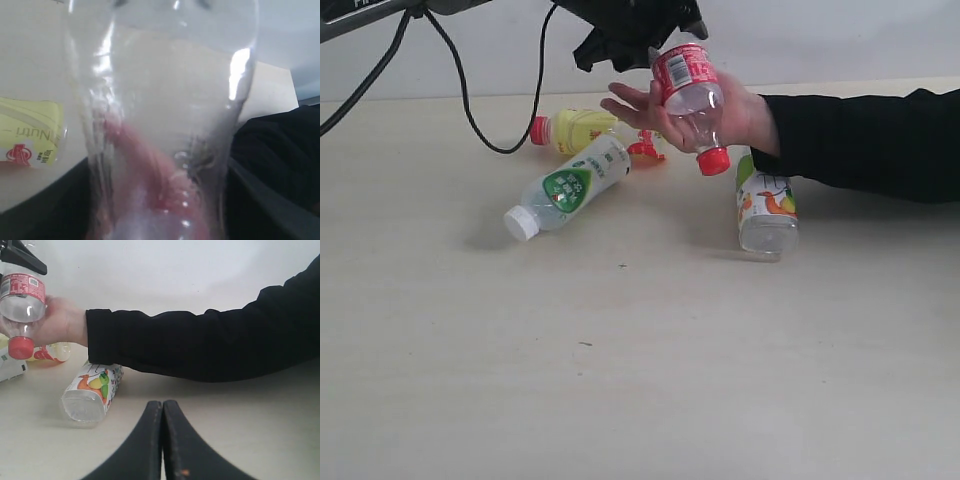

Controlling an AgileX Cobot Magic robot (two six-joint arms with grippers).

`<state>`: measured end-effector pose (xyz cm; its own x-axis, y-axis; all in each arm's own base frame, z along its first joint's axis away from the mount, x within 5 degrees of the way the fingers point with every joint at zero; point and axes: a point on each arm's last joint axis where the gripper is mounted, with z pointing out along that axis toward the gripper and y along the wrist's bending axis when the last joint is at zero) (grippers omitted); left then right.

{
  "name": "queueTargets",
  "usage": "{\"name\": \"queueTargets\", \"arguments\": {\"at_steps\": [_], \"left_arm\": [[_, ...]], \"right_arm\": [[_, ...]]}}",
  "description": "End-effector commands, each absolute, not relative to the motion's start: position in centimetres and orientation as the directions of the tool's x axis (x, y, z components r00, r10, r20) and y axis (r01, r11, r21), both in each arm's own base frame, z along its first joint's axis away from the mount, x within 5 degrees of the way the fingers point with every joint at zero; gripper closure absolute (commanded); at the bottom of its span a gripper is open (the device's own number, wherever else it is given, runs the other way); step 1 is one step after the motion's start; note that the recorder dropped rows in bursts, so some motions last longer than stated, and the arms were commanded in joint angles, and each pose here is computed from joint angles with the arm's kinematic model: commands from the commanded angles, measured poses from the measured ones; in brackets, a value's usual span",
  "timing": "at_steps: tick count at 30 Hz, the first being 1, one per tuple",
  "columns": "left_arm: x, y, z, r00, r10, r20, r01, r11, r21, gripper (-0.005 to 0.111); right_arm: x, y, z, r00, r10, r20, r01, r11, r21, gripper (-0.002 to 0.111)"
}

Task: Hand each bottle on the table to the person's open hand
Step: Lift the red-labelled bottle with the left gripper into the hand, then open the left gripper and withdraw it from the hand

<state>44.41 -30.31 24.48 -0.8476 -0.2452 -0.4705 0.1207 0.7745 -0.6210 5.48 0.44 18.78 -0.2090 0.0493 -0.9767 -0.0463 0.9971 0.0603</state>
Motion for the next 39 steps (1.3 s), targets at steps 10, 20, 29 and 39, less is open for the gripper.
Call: {"name": "queueTargets", "arguments": {"at_steps": [10, 20, 29, 39], "left_arm": [[43.9, -28.9, 26.6, -0.830, -0.108, -0.547, 0.230, 0.827, -0.513, 0.002], [41.3, -27.3, 31.9, -0.798, 0.034, -0.601, 0.343, 0.846, -0.409, 0.002], [37.2, -26.2, 36.0, -0.783, 0.248, -0.571, 0.483, 0.821, -0.305, 0.002], [30.7, -27.9, 39.6, -0.672, 0.418, -0.612, 0.659, 0.715, -0.235, 0.002]], "right_arm": [[5.5, 0.4, 18.7, -0.201, 0.046, -0.979, -0.042, 0.998, 0.055, 0.108], [5.5, 0.4, 18.7, -0.201, 0.046, -0.979, -0.042, 0.998, 0.055, 0.108], [5.5, 0.4, 18.7, -0.201, 0.046, -0.979, -0.042, 0.998, 0.055, 0.108], [5.5, 0.4, 18.7, -0.201, 0.046, -0.979, -0.042, 0.998, 0.055, 0.108]]}}
